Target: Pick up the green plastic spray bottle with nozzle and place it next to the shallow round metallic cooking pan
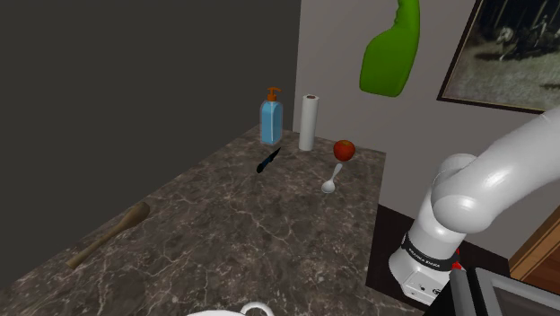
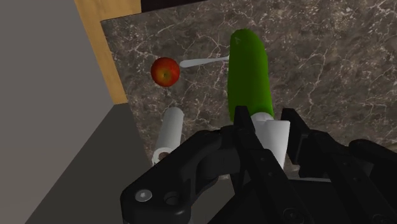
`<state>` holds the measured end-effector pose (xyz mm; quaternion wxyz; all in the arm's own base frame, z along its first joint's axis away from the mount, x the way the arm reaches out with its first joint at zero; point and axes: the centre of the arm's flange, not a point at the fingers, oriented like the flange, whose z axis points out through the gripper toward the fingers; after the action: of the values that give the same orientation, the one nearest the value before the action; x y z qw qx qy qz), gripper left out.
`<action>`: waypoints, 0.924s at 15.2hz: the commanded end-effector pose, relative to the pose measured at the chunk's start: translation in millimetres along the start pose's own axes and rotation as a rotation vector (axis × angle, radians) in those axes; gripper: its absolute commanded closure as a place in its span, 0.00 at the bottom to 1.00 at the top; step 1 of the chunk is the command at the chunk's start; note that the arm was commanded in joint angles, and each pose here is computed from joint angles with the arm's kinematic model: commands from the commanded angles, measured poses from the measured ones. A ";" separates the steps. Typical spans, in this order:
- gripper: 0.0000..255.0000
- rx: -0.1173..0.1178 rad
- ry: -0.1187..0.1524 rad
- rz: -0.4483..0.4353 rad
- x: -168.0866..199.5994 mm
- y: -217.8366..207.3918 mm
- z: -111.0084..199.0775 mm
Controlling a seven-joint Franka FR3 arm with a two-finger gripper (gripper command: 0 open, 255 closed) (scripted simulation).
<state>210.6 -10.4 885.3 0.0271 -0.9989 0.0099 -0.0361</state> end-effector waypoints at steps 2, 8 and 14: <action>1.00 0.000 0.000 0.000 0.9 -0.1 -16.1; 1.00 0.000 0.000 0.000 26.5 -53.4 10.2; 1.00 0.000 0.000 0.000 57.0 -117.1 46.0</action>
<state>268.1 95.8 854.2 0.0267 -0.9990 0.0093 -0.0352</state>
